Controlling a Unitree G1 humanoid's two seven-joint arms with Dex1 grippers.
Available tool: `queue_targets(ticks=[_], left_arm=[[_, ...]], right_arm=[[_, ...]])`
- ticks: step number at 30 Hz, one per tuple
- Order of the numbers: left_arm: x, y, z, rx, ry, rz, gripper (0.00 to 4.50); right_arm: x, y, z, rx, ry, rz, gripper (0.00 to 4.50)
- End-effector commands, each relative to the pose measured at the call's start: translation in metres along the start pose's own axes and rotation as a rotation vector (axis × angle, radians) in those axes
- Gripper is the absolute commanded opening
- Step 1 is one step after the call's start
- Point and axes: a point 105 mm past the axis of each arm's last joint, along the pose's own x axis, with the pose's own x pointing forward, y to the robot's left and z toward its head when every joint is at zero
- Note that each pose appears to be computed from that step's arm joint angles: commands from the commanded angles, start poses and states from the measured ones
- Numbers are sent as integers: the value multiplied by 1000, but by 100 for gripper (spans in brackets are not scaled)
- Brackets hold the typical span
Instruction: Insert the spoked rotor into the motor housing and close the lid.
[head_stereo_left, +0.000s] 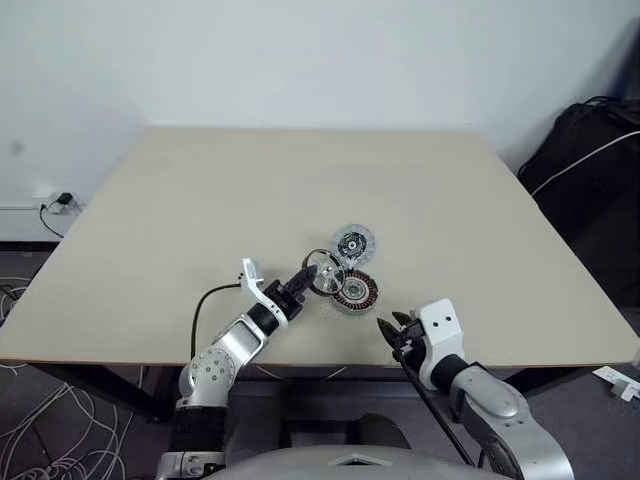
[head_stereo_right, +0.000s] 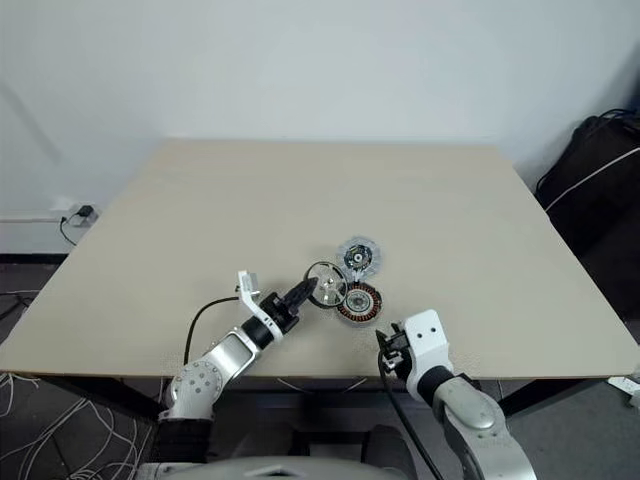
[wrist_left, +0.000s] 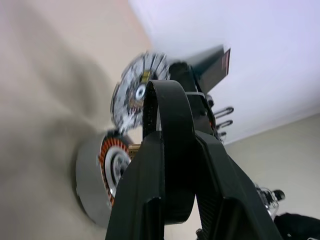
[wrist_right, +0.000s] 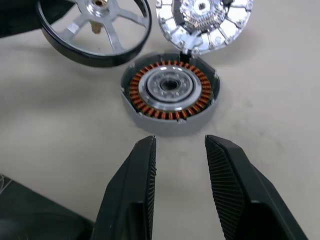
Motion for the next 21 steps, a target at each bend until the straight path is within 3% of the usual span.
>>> queue_targets(ticks=[1, 10, 21], left_arm=[[41, -55, -25, -104, 48, -209, 79], [62, -64, -50, -149, 166, -272, 79], [66, -75, -51, -196, 172, -347, 79]], right_arm=[[-5, -1, 16, -25, -63, -12, 167], [-9, 0, 13, -13, -60, -32, 167], [-13, -4, 12, -7, -61, -63, 167]])
